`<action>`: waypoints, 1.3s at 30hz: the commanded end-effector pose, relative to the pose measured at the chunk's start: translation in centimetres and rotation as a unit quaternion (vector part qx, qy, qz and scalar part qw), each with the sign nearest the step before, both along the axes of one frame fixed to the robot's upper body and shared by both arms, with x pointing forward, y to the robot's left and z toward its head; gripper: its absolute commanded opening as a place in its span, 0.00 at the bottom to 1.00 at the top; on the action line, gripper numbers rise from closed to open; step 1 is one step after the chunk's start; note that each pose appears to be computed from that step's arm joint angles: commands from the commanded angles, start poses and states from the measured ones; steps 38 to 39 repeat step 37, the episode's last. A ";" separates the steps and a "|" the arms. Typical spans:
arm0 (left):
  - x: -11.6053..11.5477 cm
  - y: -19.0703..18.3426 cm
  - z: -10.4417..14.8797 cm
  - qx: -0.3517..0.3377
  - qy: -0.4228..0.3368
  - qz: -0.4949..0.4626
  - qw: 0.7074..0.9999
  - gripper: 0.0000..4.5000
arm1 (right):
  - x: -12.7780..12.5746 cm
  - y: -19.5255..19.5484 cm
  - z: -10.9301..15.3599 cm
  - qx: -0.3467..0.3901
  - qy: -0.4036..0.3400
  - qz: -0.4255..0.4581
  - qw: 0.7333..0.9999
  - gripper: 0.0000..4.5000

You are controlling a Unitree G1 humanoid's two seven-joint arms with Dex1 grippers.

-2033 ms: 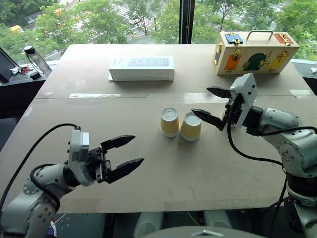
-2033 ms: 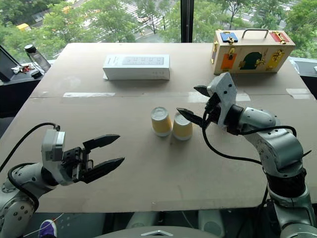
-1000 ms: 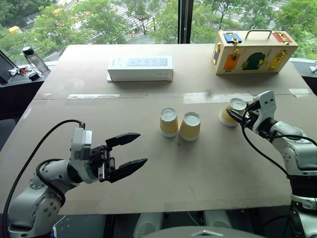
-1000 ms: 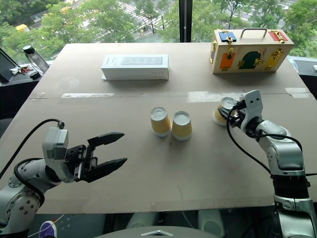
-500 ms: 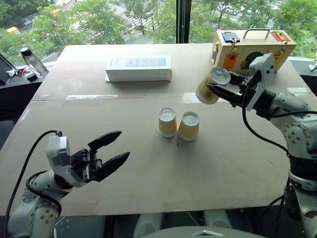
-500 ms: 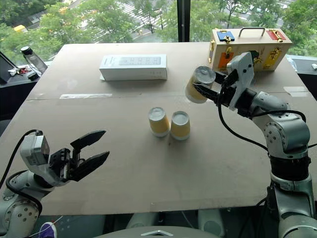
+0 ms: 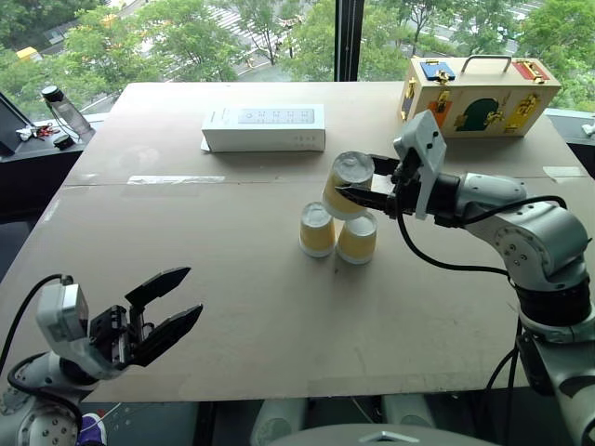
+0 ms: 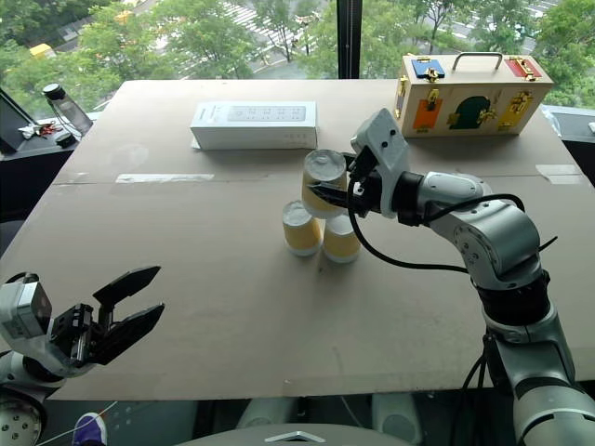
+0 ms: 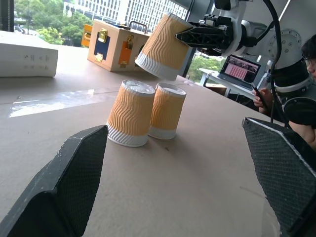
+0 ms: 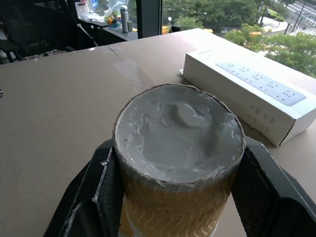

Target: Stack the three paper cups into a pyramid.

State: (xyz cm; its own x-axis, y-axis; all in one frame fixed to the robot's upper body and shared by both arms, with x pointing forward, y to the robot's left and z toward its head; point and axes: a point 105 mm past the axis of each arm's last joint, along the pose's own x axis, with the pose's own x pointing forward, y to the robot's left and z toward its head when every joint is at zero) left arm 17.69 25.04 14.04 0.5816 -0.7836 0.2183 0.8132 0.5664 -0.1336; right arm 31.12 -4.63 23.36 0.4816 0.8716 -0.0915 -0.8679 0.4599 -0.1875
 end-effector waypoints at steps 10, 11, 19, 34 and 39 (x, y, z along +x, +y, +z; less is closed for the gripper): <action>0.1 -0.4 0.5 0.006 -0.020 0.002 1.000 1.00 | -0.9 1.0 -1.0 -0.011 0.011 0.025 1.000 0.72; 0.1 -0.4 0.5 0.007 -0.021 0.001 1.000 1.00 | -0.7 0.8 -1.3 -0.014 0.011 0.020 1.000 0.78; 0.6 -1.4 0.1 0.017 -0.013 0.001 1.000 1.00 | -3.3 -1.7 1.0 0.013 -0.050 0.043 0.998 0.97; 2.1 -0.5 -3.5 0.157 0.091 0.075 0.980 1.00 | -11.3 -17.3 -10.7 -0.066 0.079 -0.156 0.982 0.97; 1.9 -0.3 -4.0 0.181 0.108 0.063 0.975 1.00 | -11.8 -17.7 -11.4 -0.061 0.081 -0.164 0.981 0.97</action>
